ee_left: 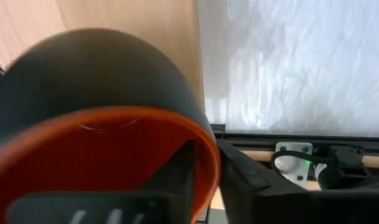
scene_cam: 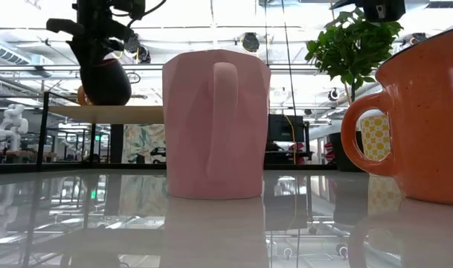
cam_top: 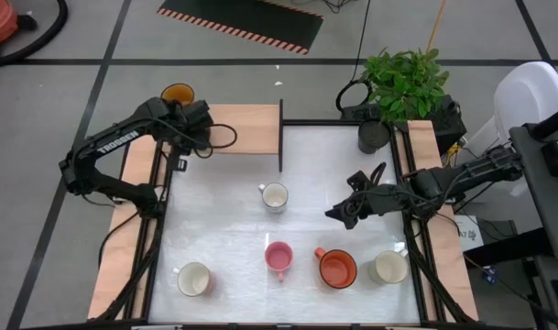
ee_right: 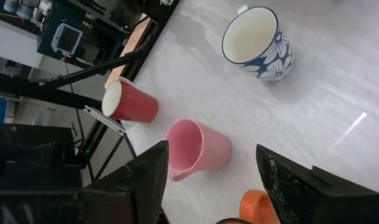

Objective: Place coffee mugs
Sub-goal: Put the black mug on the shelf

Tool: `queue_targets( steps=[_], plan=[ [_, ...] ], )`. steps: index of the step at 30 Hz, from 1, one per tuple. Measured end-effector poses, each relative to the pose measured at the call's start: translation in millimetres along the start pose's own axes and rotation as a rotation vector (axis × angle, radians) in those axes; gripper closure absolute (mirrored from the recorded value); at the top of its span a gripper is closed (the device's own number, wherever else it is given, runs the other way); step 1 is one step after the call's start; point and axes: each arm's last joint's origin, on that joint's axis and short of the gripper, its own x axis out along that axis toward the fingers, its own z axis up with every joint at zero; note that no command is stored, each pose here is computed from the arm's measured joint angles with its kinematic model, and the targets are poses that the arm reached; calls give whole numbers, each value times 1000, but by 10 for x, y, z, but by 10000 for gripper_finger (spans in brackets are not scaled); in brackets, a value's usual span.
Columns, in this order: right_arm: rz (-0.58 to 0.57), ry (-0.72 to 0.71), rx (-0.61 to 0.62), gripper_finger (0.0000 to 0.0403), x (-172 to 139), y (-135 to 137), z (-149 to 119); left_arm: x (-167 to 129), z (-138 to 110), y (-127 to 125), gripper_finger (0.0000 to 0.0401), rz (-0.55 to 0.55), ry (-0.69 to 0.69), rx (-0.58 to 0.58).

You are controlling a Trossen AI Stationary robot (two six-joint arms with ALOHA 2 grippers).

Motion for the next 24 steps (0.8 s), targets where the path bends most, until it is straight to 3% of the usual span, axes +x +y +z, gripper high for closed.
queue_targets(
  steps=[7,11,15,24],
  plan=[
    [-10,-19,-32,181,13,-21,57,-1,16,13,212,13,-17,-28],
    [0,-41,-42,181,21,-19,106,-2,31,39,166,61,-17,-71],
    [20,-72,-67,181,29,-9,167,-3,33,50,146,85,-10,-86],
    [9,-97,-119,181,40,-35,242,-54,26,5,144,149,1,-64]
  ],
)
